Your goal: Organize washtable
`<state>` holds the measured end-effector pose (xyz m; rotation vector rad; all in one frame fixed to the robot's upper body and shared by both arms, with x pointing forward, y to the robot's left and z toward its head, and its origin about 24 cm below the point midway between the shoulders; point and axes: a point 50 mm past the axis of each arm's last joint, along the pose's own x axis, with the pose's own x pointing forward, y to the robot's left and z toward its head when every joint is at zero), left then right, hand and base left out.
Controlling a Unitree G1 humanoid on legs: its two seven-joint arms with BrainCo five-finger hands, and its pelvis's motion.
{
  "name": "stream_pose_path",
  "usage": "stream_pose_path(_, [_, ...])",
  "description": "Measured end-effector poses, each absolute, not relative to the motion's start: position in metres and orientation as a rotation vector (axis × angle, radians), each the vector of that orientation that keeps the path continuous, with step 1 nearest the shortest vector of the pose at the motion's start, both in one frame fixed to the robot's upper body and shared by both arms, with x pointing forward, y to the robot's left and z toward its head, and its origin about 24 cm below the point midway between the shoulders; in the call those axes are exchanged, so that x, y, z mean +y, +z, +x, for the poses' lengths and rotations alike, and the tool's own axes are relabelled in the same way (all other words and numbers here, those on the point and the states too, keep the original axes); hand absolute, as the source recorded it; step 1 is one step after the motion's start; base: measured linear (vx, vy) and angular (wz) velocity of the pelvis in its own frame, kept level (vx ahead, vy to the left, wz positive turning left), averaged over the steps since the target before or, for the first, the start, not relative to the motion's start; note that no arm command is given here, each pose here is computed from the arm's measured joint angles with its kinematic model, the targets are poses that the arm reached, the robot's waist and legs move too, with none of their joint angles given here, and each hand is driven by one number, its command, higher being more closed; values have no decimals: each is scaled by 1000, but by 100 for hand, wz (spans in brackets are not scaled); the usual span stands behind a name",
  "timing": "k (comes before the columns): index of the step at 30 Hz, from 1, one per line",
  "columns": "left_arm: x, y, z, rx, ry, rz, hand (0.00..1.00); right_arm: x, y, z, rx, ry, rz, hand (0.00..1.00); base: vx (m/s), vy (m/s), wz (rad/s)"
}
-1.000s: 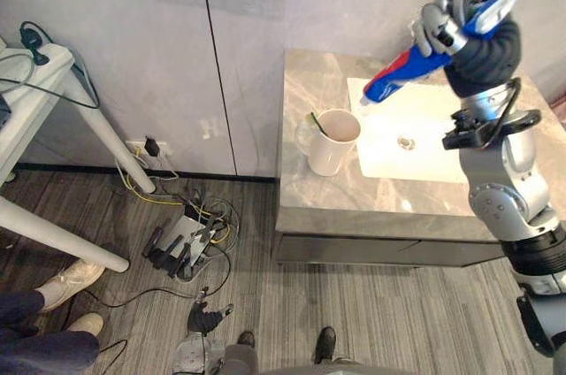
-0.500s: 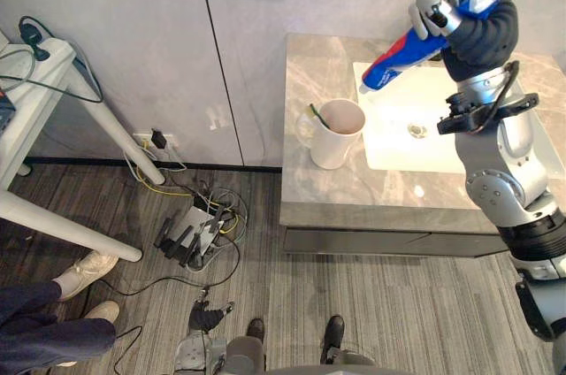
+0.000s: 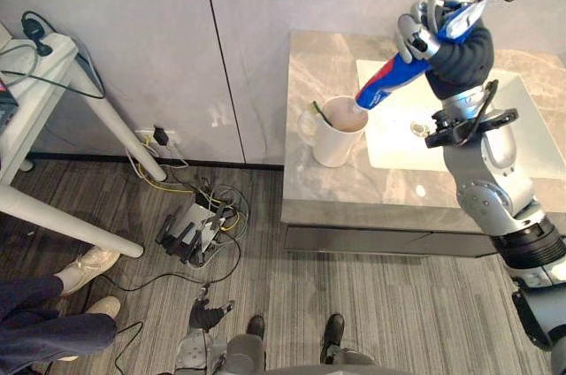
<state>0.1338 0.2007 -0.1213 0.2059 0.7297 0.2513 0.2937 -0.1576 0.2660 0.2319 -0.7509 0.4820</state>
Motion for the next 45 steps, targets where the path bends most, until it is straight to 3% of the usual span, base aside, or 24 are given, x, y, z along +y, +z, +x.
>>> stream_pose_path(10, [204, -117, 138, 703, 256, 214, 0, -151, 256, 298, -713, 478, 289, 100, -9, 3, 5])
stream_pose_path(25, [223, -110, 141, 674, 309, 234, 0, -179, 238, 301, -684, 338, 352, 100, -5, -1, 7])
stream_pose_path(45, [239, -110, 135, 696, 340, 250, 0, -188, 213, 302, -613, 273, 391, 100, -14, 0, 1])
